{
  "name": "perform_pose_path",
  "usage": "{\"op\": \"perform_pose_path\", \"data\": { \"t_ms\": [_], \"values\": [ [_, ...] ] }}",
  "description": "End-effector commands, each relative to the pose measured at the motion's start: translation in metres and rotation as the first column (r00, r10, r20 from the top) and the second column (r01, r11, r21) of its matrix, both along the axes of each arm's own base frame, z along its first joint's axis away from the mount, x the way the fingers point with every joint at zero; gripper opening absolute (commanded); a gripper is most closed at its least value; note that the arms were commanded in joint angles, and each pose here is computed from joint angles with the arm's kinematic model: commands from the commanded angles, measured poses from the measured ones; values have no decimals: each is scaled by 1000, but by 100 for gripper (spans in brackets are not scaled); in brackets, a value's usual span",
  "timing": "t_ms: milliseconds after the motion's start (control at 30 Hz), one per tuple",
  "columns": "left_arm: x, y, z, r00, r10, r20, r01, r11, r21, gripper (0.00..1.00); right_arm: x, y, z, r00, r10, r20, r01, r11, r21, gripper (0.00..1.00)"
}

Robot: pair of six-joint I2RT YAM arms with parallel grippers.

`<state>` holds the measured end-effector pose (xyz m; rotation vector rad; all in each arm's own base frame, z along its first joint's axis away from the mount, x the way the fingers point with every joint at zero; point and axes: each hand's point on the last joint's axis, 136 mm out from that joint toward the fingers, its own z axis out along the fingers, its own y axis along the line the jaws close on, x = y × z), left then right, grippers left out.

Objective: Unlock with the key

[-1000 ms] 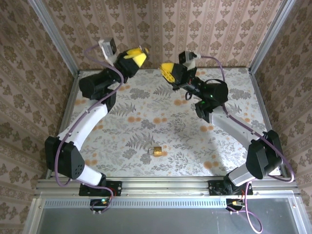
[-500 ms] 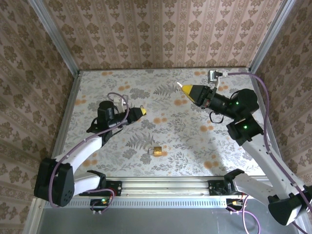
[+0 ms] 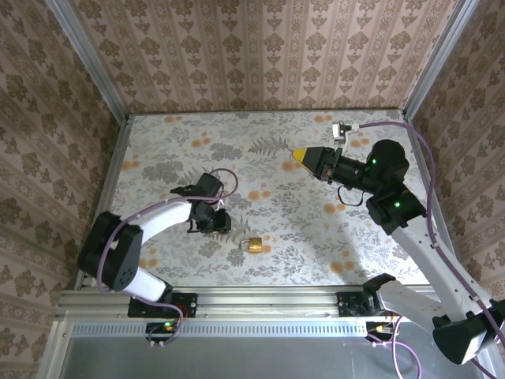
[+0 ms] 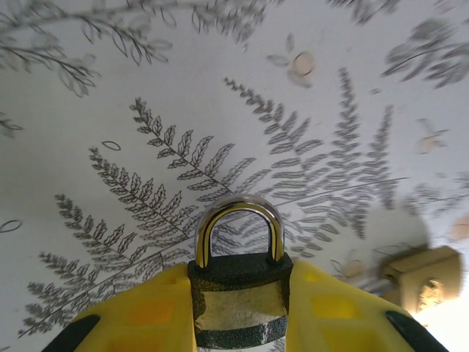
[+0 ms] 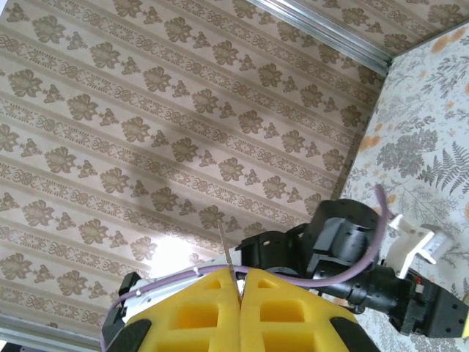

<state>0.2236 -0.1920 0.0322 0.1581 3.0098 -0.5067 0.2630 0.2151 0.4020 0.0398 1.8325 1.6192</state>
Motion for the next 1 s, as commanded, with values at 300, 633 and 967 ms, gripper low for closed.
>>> {"op": "perform_pose_path", "data": {
  "t_ms": [300,633,967],
  "values": [
    [5,8,7,995,-89,-41,96,969,229,90,-17,-13,-9,1000,2,13,-2,1000,-10,0],
    [4,-16,52,992,-117,37,105,964,243,88,-30,-29,-16,1000,-24,19,25,1000,-18,0],
    [-2,-19,6,992,-118,-47,127,947,297,71,-40,-41,-30,999,-36,1,36,999,-21,0]
  ]
}}
